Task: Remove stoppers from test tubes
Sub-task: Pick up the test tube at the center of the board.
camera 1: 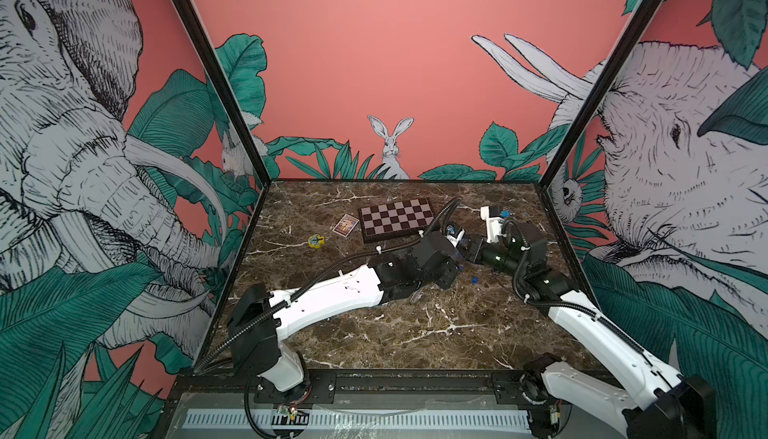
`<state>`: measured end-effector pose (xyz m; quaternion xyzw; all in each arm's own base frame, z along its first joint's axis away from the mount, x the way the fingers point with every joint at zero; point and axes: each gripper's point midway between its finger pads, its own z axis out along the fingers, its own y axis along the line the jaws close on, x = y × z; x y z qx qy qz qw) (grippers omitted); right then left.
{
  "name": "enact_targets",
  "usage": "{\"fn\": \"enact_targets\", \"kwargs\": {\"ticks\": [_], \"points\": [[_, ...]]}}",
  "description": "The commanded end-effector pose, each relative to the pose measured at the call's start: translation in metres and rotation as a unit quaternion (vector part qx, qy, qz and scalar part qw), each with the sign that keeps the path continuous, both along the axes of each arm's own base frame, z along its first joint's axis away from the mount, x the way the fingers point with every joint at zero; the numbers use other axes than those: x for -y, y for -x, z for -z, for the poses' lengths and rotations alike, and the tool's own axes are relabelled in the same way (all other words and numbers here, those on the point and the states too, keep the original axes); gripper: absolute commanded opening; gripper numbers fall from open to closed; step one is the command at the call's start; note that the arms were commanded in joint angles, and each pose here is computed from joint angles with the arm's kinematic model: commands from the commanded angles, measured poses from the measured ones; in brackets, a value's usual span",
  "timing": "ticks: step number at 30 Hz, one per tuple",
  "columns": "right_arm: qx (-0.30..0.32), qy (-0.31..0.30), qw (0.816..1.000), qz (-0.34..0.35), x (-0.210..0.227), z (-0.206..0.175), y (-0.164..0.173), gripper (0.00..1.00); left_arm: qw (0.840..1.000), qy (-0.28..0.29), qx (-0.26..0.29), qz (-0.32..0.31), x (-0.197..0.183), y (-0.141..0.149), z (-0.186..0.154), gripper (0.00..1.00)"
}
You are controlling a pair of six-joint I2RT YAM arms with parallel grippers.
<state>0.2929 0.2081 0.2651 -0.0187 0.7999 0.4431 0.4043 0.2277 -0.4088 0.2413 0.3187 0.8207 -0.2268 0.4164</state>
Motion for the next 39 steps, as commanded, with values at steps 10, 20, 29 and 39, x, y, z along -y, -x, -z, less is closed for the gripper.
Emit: {"fn": "enact_targets", "kwargs": {"ticks": [10,20,29,39], "points": [[0.041,-0.050,0.998,0.003,-0.002,-0.037,0.002,0.08,0.999,0.031,0.036,-0.006,-0.009,-0.002,-0.025,0.49],[0.041,-0.071,0.997,0.005,0.000,-0.046,0.008,0.09,0.998,0.048,0.026,0.024,0.007,0.003,-0.020,0.36],[0.037,-0.078,0.996,0.005,0.000,-0.044,0.009,0.10,0.997,0.051,0.028,0.041,0.014,0.005,-0.020,0.16],[0.056,-0.062,0.996,0.040,0.014,-0.053,0.009,0.44,0.997,0.043,0.032,0.053,0.014,0.008,-0.019,0.00]]}}
